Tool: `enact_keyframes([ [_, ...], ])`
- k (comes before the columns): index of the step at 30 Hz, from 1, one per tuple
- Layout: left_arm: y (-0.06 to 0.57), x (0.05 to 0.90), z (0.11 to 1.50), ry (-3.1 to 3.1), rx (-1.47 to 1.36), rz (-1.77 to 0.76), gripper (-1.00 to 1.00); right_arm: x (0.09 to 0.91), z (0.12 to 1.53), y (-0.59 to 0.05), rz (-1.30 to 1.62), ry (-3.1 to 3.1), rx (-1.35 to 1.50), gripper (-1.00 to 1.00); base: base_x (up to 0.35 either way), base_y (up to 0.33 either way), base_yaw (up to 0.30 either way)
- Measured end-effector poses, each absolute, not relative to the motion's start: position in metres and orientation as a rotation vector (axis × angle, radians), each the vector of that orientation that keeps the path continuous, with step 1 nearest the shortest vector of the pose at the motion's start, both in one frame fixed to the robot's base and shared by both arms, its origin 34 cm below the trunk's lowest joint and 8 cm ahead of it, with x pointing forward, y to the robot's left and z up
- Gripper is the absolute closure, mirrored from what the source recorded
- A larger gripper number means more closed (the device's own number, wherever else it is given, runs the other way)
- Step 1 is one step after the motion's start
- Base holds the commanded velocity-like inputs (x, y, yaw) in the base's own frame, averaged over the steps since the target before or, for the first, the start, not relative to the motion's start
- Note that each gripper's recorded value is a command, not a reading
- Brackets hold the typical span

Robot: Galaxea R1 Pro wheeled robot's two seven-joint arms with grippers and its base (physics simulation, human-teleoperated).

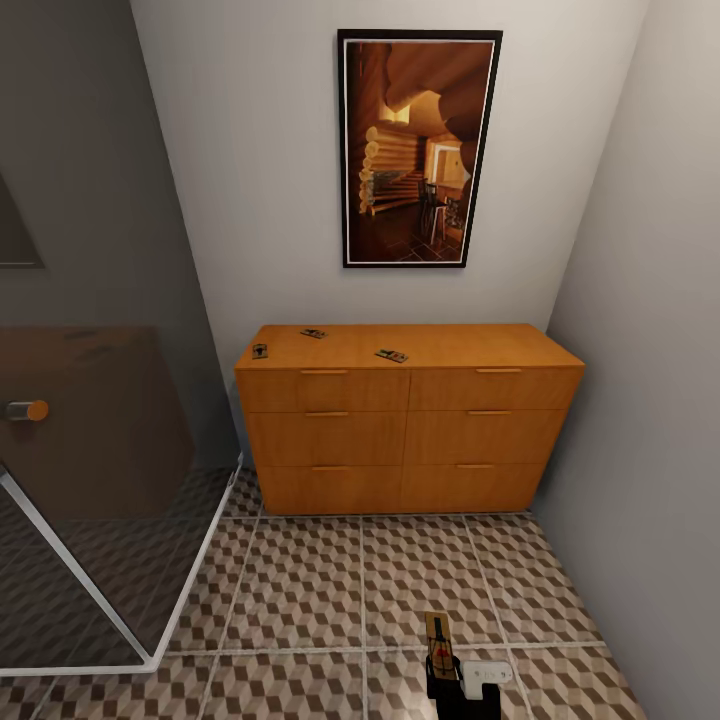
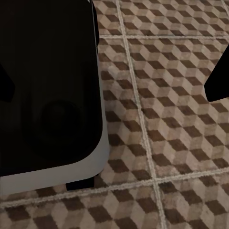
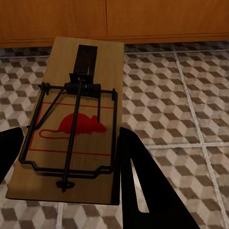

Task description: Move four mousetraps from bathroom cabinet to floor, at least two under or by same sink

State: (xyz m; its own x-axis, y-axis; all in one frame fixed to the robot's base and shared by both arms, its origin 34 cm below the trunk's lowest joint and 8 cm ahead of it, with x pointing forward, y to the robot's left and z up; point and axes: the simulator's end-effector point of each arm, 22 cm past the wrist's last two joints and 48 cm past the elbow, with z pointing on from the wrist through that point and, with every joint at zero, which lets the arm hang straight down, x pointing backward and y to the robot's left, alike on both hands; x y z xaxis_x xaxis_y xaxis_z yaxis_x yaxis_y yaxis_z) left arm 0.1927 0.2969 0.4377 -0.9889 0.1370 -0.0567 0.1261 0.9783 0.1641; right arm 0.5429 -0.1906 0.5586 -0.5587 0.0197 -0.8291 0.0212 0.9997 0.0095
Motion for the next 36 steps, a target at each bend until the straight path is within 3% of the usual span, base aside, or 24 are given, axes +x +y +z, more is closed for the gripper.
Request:
enact_keyframes([
  [36, 0.297, 0.1927, 0.4377, 3.057, 0.203, 0.247, -1.0, 0.5429, 0.5586, -0.1905, -0.001, 2.164, 0.028, 1.0, 0.0, 0.0, 0.0],
])
